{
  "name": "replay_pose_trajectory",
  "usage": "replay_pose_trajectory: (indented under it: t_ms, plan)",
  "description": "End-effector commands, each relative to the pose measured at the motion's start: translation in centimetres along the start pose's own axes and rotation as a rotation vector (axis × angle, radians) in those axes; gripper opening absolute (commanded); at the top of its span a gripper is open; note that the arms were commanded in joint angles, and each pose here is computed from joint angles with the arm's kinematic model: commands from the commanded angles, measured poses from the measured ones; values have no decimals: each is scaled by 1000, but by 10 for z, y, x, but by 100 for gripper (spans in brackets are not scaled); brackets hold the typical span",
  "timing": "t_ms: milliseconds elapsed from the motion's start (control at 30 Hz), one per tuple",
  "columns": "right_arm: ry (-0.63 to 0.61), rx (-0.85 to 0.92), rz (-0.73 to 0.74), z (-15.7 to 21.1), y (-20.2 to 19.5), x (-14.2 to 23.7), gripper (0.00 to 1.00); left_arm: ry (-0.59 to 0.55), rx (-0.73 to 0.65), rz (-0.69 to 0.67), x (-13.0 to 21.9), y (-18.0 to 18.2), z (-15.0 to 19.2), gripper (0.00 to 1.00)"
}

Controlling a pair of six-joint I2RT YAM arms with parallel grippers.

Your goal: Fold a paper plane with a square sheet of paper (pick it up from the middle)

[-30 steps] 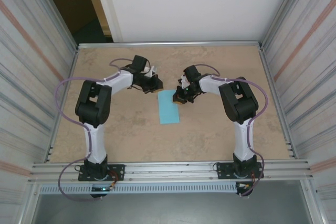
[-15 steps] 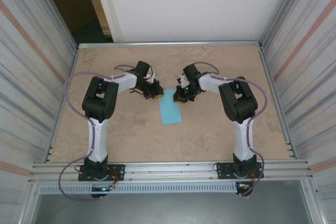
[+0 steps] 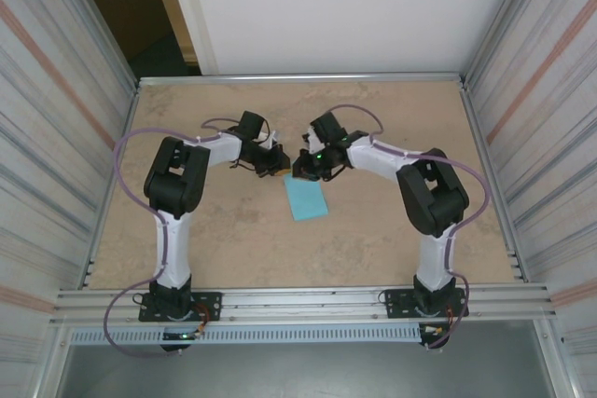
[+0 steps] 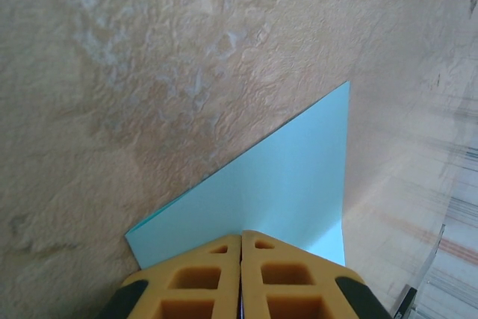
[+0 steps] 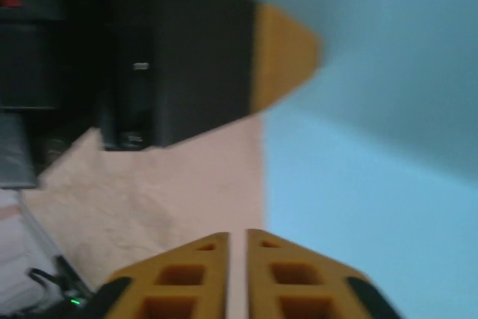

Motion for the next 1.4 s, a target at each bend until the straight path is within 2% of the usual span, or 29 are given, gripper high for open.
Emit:
replay_pose_trajectory:
  t_ms: [0, 167, 533, 900, 1067, 1200, 1367]
  plan:
    - [-4, -91, -30, 6, 14, -25, 4, 22, 86, -128, -11, 45, 13, 7]
    - [45, -82, -16, 10, 16, -50, 0, 23, 93, -123, -11, 48, 12, 6]
    - [130, -106, 68, 37, -21, -69, 0, 36, 81, -118, -15, 51, 13, 6]
    - [257, -17, -29, 106, -6, -48, 0, 35, 92, -139, -17, 64, 9, 6]
    - [323, 36, -20, 139, 3, -35, 0, 31, 78, -127, -15, 60, 7, 6]
    - [269, 35, -17, 129, 5, -15, 0, 22, 39, -88, -7, 39, -2, 6]
    - [28, 45, -21, 75, 8, 31, 0, -19, -44, 20, 20, -19, -17, 11]
Point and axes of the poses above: each hand's point on the last joint's axis, 136 mm out from that joint toward the fingers, its own x axis back along the fingers, its own y axis along the line the jaws close on, z = x × y, the point moved 2 cm from there along x, back along the fingers, and after that the axes turned 12 degrees about x, right-handed, at the moved point
